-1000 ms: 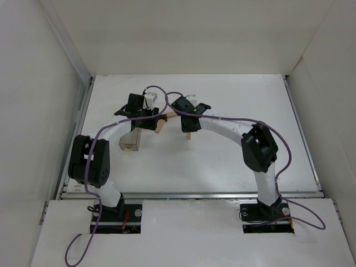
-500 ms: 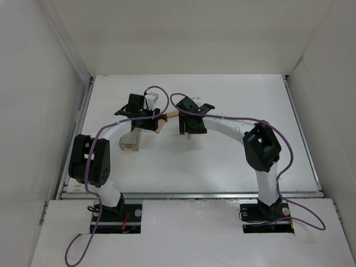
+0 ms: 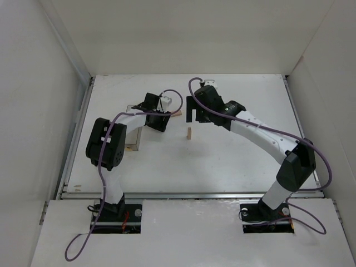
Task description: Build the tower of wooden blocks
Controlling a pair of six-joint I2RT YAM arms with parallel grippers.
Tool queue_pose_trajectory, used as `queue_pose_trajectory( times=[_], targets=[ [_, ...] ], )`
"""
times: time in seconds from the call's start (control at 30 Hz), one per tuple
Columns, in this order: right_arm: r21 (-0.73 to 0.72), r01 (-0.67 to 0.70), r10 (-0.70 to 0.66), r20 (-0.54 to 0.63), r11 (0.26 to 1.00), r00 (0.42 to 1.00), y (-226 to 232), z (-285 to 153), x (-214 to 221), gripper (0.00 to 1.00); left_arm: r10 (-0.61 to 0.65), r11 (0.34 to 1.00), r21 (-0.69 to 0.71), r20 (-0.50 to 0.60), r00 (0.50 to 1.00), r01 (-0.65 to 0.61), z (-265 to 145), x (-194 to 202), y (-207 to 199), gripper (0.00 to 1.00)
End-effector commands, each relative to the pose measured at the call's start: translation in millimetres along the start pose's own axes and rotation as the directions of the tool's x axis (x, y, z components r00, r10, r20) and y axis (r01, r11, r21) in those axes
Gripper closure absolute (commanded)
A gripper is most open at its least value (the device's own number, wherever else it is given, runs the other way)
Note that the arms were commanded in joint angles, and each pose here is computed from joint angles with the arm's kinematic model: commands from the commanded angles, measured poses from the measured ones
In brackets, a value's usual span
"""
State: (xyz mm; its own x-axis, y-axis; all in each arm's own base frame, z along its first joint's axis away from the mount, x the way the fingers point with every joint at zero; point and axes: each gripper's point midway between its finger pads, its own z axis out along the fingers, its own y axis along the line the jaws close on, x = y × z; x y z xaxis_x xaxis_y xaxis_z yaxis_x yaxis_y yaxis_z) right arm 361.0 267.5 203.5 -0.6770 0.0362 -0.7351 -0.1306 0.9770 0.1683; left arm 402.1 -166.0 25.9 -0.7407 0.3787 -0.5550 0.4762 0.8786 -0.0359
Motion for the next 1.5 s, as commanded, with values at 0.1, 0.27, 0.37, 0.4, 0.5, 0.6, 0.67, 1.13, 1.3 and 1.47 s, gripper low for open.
queue_pose_trajectory(
  times=[0.1, 0.27, 0.37, 0.4, 0.5, 0.6, 0.67, 1.13, 1.3, 1.47],
  targets=[
    [-0.036, 0.004, -0.003, 0.046, 0.999, 0.999, -6.5, -5.7, -7.6, 0.00, 0.021, 0.999, -0.042, -0.029, 0.999, -0.023, 7.1, -5.2, 10.5, 0.43],
    [-0.035, 0.024, -0.022, 0.047, 0.999, 0.999, -9.0, -5.7, -4.9, 0.00, 0.061, 0.998, -0.027, -0.031, 0.998, -0.062, 12.0, -8.0, 6.8, 0.53],
    [-0.035, 0.033, -0.032, 0.047, 0.999, 0.998, -9.3, -5.7, -4.9, 0.00, 0.058, 0.998, -0.012, -0.068, 0.996, -0.059, 17.9, -8.4, 5.8, 0.72],
    [-0.028, 0.027, -0.026, 0.049, 0.999, 0.998, -12.9, -4.7, -6.6, 0.00, 0.057, 0.998, 0.009, -0.068, 0.996, -0.057, 16.7, -9.9, 2.0, 0.80],
    [-0.045, 0.032, -0.029, 0.061, 0.998, 0.998, -8.9, -6.2, -11.6, 0.00, 0.054, 0.998, 0.042, -0.097, 0.994, -0.050, 19.1, -1.2, -3.4, 1.00],
    [-0.074, 0.044, -0.039, 0.066, 0.996, 0.997, -6.2, -7.1, -16.6, 0.00, 0.064, 0.996, 0.063, -0.082, 0.995, -0.059, 10.7, -2.5, -7.8, 1.00],
    [-0.139, 0.076, -0.068, 0.060, 0.987, 0.996, 2.4, -9.4, -18.7, 0.00, 0.097, 0.990, 0.105, -0.058, 0.994, -0.090, -3.3, -7.6, -15.0, 1.00],
    [-0.559, 0.120, -0.112, 0.048, 0.821, 0.993, 59.1, -20.5, -40.7, 0.13, 0.329, 0.905, 0.187, 0.262, 0.907, -0.382, -133.8, -89.5, -49.1, 1.00],
    [-0.742, -0.011, -0.001, -0.016, 0.670, 1.000, 72.2, -30.6, -51.6, 0.17, 0.388, 0.853, 0.219, 0.341, 0.856, -0.474, -163.4, -97.9, -69.8, 1.00],
    [-0.818, -0.040, 0.047, -0.016, 0.574, 0.999, 73.4, -31.6, -67.0, 0.23, 0.439, 0.814, 0.223, 0.367, 0.820, -0.536, -171.5, -100.7, -87.0, 1.00]
  ],
)
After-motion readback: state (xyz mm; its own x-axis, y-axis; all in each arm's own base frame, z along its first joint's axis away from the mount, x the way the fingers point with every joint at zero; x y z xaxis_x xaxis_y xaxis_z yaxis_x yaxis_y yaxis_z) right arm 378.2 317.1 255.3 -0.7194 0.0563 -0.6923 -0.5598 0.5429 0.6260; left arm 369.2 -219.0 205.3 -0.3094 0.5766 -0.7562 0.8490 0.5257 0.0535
